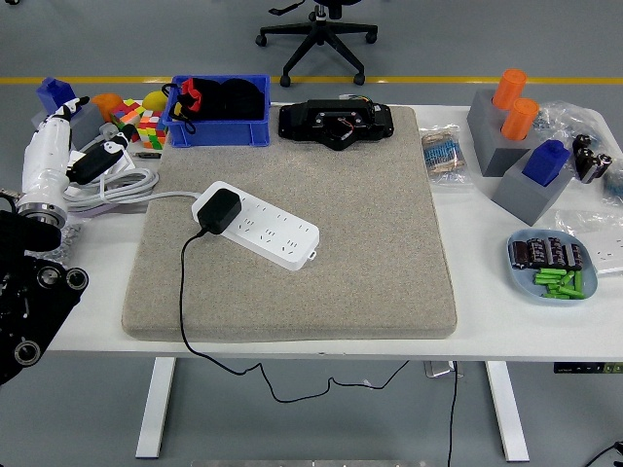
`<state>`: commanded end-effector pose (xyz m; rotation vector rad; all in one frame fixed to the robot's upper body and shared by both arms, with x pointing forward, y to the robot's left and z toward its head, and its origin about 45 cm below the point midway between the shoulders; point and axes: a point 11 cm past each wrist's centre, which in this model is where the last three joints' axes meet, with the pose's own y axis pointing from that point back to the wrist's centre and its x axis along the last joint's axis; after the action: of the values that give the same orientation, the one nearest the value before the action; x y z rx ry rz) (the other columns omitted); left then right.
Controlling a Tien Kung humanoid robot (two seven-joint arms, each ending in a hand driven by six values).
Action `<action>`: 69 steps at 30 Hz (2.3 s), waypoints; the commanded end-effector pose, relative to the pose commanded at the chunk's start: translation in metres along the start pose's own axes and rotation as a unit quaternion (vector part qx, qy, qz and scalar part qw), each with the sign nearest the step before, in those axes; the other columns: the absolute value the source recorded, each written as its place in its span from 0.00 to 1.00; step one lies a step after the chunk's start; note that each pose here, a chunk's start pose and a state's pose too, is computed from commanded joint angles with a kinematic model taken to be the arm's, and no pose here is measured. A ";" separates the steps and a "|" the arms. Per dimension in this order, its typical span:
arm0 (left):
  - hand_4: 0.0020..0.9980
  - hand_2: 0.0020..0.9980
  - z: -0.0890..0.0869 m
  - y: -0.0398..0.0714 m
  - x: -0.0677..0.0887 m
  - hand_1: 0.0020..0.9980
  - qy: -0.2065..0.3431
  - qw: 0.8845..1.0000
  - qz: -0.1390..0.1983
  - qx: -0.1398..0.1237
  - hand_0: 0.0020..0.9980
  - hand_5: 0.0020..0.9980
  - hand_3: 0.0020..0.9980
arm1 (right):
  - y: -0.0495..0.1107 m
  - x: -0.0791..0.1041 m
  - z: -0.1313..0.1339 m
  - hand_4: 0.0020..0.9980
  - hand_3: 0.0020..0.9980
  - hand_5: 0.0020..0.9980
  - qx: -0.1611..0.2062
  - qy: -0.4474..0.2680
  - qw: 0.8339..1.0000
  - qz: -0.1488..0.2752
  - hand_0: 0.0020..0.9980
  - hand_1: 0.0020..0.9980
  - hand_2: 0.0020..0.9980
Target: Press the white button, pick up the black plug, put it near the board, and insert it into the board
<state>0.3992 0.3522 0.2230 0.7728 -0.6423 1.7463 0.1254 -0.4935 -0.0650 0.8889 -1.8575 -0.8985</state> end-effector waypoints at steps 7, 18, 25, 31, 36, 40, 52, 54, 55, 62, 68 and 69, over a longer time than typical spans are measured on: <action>0.84 0.96 0.000 0.001 -0.001 0.99 0.003 1.000 -0.001 0.002 1.00 0.71 0.90 | 0.000 -0.001 -0.003 0.64 0.58 0.38 0.002 0.000 1.000 -0.001 0.62 0.59 0.58; 0.83 0.96 -0.001 0.004 0.001 0.99 0.010 1.000 0.000 0.003 1.00 0.71 0.89 | 0.000 -0.003 -0.003 0.64 0.58 0.38 -0.005 -0.002 1.000 -0.007 0.62 0.59 0.58; 0.83 0.95 -0.003 0.007 0.002 0.99 0.008 1.000 -0.004 0.000 1.00 0.70 0.88 | 0.000 -0.004 -0.008 0.64 0.58 0.38 0.001 -0.004 1.000 -0.007 0.62 0.60 0.59; 0.83 0.95 -0.004 0.010 0.009 0.99 0.027 1.000 0.004 -0.003 1.00 0.69 0.88 | 0.001 -0.006 -0.011 0.64 0.58 0.38 0.002 -0.004 1.000 -0.011 0.62 0.60 0.59; 0.82 0.95 -0.012 0.017 0.014 0.99 0.041 0.999 0.016 0.002 1.00 0.68 0.87 | 0.001 -0.008 -0.012 0.64 0.58 0.38 0.002 -0.001 1.000 -0.015 0.62 0.60 0.59; 0.82 0.93 -0.016 0.018 0.016 0.98 0.068 0.998 0.015 0.011 1.00 0.66 0.86 | 0.001 -0.007 -0.011 0.64 0.58 0.38 -0.002 0.003 1.000 -0.014 0.63 0.60 0.59; 0.80 0.91 -0.013 0.015 0.024 0.97 0.075 0.997 0.016 0.013 1.00 0.57 0.85 | 0.001 -0.007 -0.014 0.65 0.58 0.38 0.000 0.012 1.000 -0.017 0.63 0.60 0.59; 0.80 0.91 -0.013 0.015 0.024 0.97 0.074 0.997 0.012 0.016 1.00 0.57 0.85 | 0.001 -0.008 -0.015 0.65 0.58 0.38 0.001 0.012 1.000 -0.018 0.63 0.60 0.59; 0.80 0.91 -0.013 0.015 0.024 0.97 0.074 0.997 0.010 0.016 1.00 0.57 0.85 | 0.001 -0.008 -0.015 0.65 0.58 0.38 0.001 0.013 1.000 -0.018 0.63 0.60 0.59; 0.79 0.92 -0.013 0.014 0.024 0.97 0.074 0.997 0.008 0.018 1.00 0.50 0.85 | 0.001 -0.006 -0.015 0.65 0.58 0.38 0.000 0.016 1.000 -0.016 0.63 0.60 0.59; 0.79 0.92 -0.014 0.015 0.023 0.97 0.073 0.997 0.005 0.021 0.99 0.49 0.85 | 0.001 -0.005 -0.014 0.65 0.58 0.39 0.000 0.019 1.000 -0.015 0.63 0.60 0.59; 0.79 0.92 -0.014 0.015 0.022 0.97 0.073 0.997 0.005 0.021 0.99 0.49 0.85 | 0.000 -0.004 -0.014 0.65 0.58 0.39 -0.001 0.020 1.000 -0.015 0.63 0.60 0.59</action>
<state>0.3770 0.3721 0.2302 0.6650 -0.5138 1.8107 0.1394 -0.4927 -0.0613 0.9299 -1.8141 -0.8947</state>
